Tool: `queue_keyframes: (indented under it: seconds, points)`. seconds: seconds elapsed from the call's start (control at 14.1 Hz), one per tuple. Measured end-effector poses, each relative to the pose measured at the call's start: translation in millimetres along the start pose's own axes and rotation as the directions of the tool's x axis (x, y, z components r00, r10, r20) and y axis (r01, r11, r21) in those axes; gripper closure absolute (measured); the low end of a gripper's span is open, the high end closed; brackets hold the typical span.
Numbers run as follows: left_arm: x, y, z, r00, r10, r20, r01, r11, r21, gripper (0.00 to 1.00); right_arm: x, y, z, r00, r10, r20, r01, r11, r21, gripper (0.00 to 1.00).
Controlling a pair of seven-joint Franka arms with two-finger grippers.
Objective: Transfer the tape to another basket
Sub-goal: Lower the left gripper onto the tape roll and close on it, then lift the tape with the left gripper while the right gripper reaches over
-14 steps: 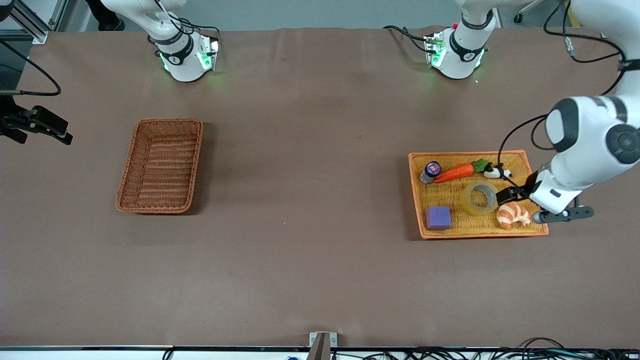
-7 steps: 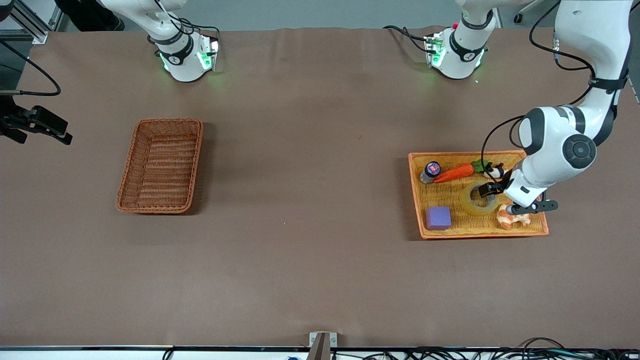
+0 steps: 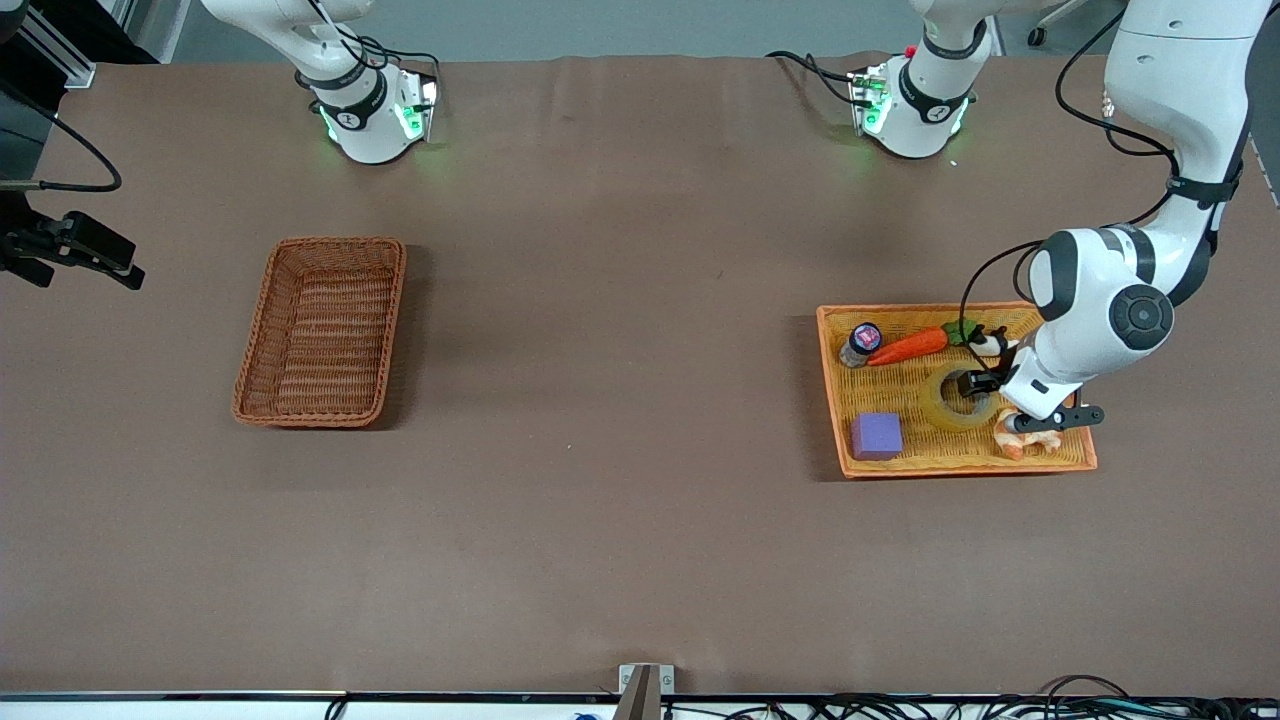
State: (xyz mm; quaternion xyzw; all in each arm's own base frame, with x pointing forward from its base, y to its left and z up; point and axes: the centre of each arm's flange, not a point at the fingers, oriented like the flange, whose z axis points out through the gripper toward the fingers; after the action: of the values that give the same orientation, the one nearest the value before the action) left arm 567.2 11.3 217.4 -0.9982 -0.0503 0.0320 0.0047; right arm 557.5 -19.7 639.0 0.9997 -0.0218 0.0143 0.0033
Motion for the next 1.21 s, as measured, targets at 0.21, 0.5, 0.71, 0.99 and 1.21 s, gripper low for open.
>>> queue_keyframes:
  seconds: [0.21,0.5,0.71,0.99,1.21]
  points:
    - [1,0,4,1.0,-0.001,0.004,0.001,1.0,0.0,0.58,0,0,0,1.0,0.0,0.0,0.0,1.0,0.0,0.0]
    - [4,-1,1,1.0,-0.002,-0.005,0.002,1.0,-0.001,0.79,0,0,0,1.0,0.0,0.0,0.0,1.0,0.0,0.0]
    - [15,-2,-28,0.999,-0.005,-0.052,0.005,1.0,-0.002,0.79,0,1,0,1.0,0.002,0.0,-0.002,1.0,0.0,0.0]
    - [33,6,-125,0.999,0.004,-0.032,-0.003,1.0,0.013,0.79,0,1,0,1.0,0.002,0.0,-0.002,1.0,0.0,0.0]
    - [37,76,-186,0.997,0.066,-0.051,-0.067,0.998,-0.009,0.79,0,1,0,1.0,0.002,0.0,-0.002,1.0,0.0,0.0]
